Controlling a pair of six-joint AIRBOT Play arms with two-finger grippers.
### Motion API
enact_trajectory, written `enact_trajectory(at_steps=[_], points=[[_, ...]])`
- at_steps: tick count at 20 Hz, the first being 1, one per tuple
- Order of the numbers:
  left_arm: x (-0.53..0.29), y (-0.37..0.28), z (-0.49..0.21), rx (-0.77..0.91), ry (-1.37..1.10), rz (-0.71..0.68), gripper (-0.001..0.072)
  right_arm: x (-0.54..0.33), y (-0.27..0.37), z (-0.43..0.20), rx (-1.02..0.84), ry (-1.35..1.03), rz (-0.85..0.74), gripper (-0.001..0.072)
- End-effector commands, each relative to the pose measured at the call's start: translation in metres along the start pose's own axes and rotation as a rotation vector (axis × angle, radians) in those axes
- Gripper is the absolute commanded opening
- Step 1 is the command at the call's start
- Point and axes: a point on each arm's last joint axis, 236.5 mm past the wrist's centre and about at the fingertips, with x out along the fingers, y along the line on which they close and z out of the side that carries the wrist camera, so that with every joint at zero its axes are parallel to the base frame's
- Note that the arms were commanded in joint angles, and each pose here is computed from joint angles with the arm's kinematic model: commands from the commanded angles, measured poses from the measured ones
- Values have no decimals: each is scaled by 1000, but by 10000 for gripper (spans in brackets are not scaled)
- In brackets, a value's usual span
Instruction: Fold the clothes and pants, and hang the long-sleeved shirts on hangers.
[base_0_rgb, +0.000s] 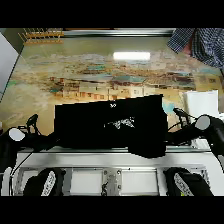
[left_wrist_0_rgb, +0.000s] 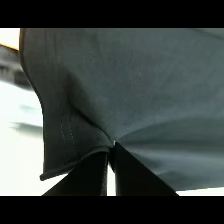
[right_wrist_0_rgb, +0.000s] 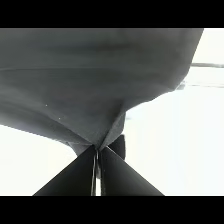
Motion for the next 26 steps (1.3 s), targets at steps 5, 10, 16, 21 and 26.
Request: enact_trajectory(at_steps=[5,10,16,21,26], points=[[-13,-35,64,124,-33,16,7,-41,9,68,-56,-133,-13,20],[-5,-47,130,112,-30,20,7,-41,13,158,-88,-232,-18,20],[14,-55,187,105,-12,21,7,-18,35,243,-134,-341,-11,22],[3,-71,245,117,-119,-2,617,-34,69,301,-13,-570,173,652],[-58,-93,279,149,-289,-44,617,-73,51,299,-27,-616,178,649]])
